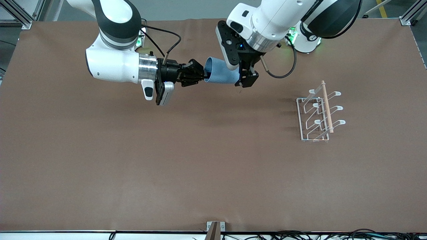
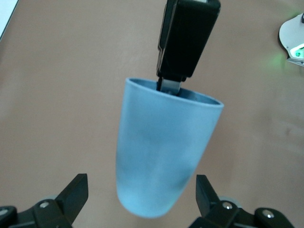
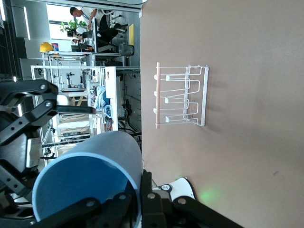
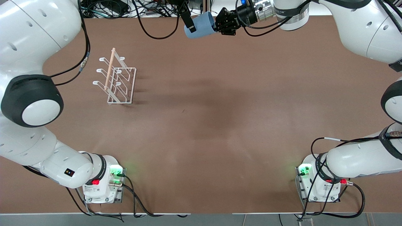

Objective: Hang cup on cup holder
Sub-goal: 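Carry the cup forward while the left gripper reaches toward it, then close the left gripper on the blue cup's base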

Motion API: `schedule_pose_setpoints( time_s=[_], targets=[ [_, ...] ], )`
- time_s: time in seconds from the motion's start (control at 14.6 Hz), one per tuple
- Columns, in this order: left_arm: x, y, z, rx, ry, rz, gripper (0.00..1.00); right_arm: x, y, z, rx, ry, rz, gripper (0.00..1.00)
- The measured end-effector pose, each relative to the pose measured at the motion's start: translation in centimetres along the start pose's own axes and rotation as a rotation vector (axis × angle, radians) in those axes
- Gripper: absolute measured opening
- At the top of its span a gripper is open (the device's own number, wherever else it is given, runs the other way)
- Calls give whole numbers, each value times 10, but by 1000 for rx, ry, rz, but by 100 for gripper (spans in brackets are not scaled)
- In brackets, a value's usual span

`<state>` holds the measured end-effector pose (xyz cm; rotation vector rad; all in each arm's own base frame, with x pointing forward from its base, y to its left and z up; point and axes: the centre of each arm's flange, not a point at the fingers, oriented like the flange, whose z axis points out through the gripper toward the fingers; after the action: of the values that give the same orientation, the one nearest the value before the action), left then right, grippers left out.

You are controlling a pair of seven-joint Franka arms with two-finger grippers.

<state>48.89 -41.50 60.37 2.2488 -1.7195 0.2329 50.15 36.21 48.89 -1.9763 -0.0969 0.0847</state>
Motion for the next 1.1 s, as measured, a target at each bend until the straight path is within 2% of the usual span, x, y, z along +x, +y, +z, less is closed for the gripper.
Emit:
schedule_pose_setpoints(
  time_s=[0.27,0.96,1.1],
  targets=[
    [3,-6,18,-53,20,38,100,1,1,-1,-1,4,1,5],
    [10,-9,41,-66,23,49,96,2,8,0,-7,9,8,7],
    [12,-6,42,-65,27,59,92,2,8,0,-7,8,8,7]
  ],
)
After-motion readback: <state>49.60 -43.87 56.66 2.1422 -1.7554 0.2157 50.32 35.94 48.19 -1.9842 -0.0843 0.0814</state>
